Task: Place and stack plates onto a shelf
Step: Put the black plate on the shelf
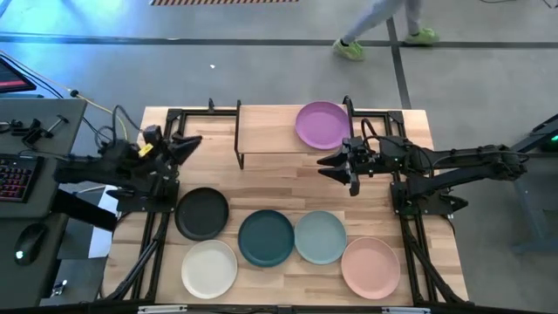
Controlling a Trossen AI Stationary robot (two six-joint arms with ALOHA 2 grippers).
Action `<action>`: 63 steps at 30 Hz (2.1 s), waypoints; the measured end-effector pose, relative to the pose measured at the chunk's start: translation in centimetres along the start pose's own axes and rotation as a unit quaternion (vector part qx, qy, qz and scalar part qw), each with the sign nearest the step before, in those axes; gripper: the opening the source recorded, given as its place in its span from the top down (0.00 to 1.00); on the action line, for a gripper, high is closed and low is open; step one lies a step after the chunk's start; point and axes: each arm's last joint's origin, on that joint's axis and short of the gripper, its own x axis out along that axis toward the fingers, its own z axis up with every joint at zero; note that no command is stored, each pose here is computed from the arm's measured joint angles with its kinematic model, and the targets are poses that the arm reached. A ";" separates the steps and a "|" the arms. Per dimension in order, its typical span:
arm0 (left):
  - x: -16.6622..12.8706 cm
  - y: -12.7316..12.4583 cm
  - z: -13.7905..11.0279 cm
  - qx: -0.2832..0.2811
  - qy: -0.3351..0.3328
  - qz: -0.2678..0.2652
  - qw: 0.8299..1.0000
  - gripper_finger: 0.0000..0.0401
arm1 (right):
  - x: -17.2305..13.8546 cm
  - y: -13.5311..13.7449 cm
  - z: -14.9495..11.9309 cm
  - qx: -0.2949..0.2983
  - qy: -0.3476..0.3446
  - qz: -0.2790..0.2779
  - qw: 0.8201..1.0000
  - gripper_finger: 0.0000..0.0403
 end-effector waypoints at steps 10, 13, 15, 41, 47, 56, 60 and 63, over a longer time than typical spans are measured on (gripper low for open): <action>5.4 -6.3 -2.0 -0.036 0.425 0.000 0.904 0.55 | 0.0 -0.3 -0.6 -0.002 0.031 -0.013 0.999 0.63; 4.6 -6.1 -4.9 -0.067 0.535 0.107 0.835 0.55 | 0.0 -0.4 -0.9 -0.001 0.045 -0.019 0.999 0.63; 3.6 -5.8 -7.0 -0.087 0.578 0.173 0.793 0.55 | -0.1 -0.4 -1.0 -0.002 0.054 -0.023 0.998 0.63; -7.9 -6.1 -19.8 0.348 0.732 0.101 0.576 0.55 | -0.2 -1.1 -2.0 -0.020 0.095 -0.075 0.992 0.63; -9.0 -4.6 -20.5 0.364 0.745 0.100 0.550 0.56 | -0.2 -1.1 -2.0 -0.006 0.094 -0.079 0.992 0.63; -9.4 -3.1 -20.8 0.401 0.734 0.087 0.541 0.67 | -0.2 -1.1 -2.0 -0.005 0.094 -0.080 0.992 0.63; -9.6 -2.8 -21.1 0.408 0.733 0.068 0.541 0.73 | -0.2 -1.1 -2.0 -0.005 0.094 -0.080 0.992 0.63; -9.6 -2.5 -21.1 0.426 0.723 0.062 0.541 0.76 | -0.2 -1.1 -2.0 -0.005 0.094 -0.080 0.992 0.63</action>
